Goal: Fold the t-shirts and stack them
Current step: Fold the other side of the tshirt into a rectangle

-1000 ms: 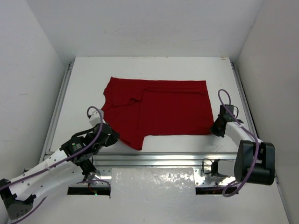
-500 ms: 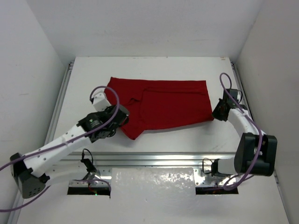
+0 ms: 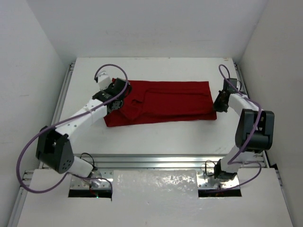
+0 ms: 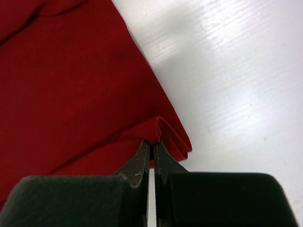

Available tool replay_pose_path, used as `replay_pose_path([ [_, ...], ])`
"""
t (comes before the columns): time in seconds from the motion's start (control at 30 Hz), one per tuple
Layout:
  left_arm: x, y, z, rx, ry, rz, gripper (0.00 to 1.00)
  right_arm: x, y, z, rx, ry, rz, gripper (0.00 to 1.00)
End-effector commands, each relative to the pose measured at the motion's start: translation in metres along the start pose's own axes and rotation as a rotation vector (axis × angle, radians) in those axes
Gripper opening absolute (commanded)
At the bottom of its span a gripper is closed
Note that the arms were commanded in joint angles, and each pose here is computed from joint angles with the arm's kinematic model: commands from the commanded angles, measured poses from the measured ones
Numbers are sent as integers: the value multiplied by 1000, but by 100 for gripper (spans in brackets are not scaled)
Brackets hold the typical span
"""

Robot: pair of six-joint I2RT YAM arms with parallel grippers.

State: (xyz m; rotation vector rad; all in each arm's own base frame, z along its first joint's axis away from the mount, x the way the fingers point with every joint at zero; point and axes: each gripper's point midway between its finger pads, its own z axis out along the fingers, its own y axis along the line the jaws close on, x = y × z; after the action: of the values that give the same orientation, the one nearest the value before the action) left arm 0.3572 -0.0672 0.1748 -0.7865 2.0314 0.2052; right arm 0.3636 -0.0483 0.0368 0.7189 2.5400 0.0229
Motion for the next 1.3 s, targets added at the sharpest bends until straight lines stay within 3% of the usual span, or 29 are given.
replay_pose_path([
  [0.0,-36,-30,15,70,-77,-23,0,-31,12,3,-29,-64,-11,0],
  [0.23,-53,-43,48,47,-93,-9,0,-47,20,19,-29,-62,-22,0],
  [0.63,-39,-58,92,0,-66,57,0,-77,39,40,-37,-62,-60,1],
  [0.93,-40,-62,115,-41,-80,80,0,-84,47,56,-34,-48,-77,7],
  [1.27,-54,-66,122,-61,-119,64,0,-89,52,60,-29,-69,-73,7],
])
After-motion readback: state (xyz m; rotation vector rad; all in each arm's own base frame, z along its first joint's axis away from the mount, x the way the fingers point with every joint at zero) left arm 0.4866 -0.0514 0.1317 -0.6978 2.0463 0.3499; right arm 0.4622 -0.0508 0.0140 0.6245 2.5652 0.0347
